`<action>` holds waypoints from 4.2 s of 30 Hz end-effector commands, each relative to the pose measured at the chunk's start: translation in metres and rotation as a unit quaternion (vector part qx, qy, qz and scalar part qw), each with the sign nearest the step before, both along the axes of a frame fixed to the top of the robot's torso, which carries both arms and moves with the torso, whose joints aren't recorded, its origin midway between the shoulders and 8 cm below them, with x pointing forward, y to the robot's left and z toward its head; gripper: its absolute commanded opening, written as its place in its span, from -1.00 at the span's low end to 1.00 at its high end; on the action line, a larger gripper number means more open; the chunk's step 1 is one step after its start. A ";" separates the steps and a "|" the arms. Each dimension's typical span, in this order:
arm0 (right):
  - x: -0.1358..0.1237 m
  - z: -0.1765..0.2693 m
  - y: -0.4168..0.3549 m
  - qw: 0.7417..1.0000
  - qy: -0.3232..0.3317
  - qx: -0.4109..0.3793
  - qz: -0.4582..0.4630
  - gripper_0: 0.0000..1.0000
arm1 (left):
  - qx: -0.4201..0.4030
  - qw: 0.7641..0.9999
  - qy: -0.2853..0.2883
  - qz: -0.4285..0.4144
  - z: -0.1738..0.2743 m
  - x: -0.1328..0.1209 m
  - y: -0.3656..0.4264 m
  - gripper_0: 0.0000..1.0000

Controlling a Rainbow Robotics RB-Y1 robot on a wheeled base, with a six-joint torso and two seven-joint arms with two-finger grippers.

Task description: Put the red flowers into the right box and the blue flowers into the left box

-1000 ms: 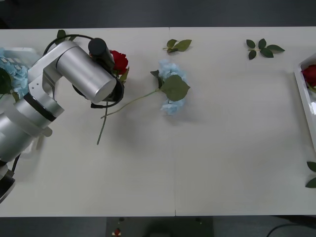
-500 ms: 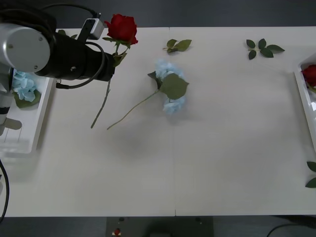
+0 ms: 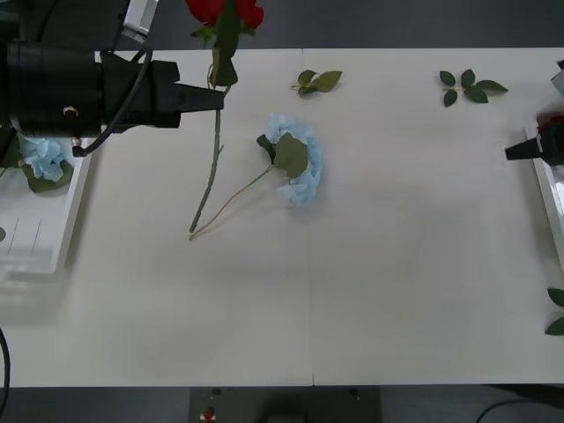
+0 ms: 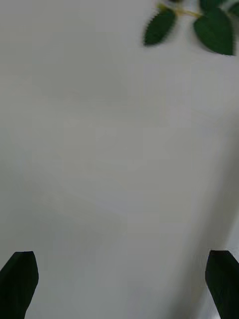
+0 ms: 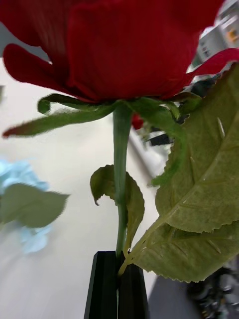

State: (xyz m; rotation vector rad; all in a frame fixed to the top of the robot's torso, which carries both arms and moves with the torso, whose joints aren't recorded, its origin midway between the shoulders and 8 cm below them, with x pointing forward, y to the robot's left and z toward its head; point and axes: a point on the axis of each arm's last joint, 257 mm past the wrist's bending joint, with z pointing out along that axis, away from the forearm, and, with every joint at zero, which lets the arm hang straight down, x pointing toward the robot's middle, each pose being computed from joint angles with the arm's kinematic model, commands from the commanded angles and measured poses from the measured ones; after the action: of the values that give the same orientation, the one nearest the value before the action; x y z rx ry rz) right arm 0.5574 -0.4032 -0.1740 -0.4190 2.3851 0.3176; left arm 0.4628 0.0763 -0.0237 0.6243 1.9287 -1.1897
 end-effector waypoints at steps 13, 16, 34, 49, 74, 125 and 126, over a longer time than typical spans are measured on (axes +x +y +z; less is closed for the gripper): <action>-0.073 0.031 0.130 0.957 -0.082 0.195 0.200 0.96 | -0.086 0.995 -0.029 -0.040 0.027 -0.015 -0.061 -1.00; -0.094 0.036 0.154 0.940 -0.062 0.244 0.231 0.96 | -0.087 0.995 -0.027 -0.042 0.026 -0.016 -0.062 -1.00; -0.162 0.071 0.225 0.833 -0.061 0.440 0.330 0.96 | -0.086 0.995 -0.021 -0.051 0.022 -0.021 -0.067 -1.00; -0.168 0.089 0.324 0.773 -0.089 0.529 0.340 0.96 | -0.086 0.995 -0.021 -0.051 0.022 -0.021 -0.067 -1.00; -0.172 0.109 0.427 0.731 -0.098 0.598 0.314 0.89 | -0.086 0.995 -0.021 -0.051 0.022 -0.021 -0.067 -1.00; -0.166 0.113 0.467 0.733 -0.090 0.606 0.297 -1.00 | -0.086 0.995 -0.021 -0.051 0.022 -0.021 -0.067 1.00; -0.166 0.112 0.467 0.734 -0.090 0.605 0.297 -1.00 | -0.086 0.995 -0.021 -0.051 0.022 -0.021 -0.067 1.00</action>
State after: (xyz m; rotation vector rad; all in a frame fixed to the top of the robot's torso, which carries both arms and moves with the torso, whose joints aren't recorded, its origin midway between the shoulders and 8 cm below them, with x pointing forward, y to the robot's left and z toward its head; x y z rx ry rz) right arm 0.3950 0.0646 -0.0831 -0.4361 1.3679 1.8634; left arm 0.4467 0.0119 -0.0131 0.6107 1.8020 -1.3979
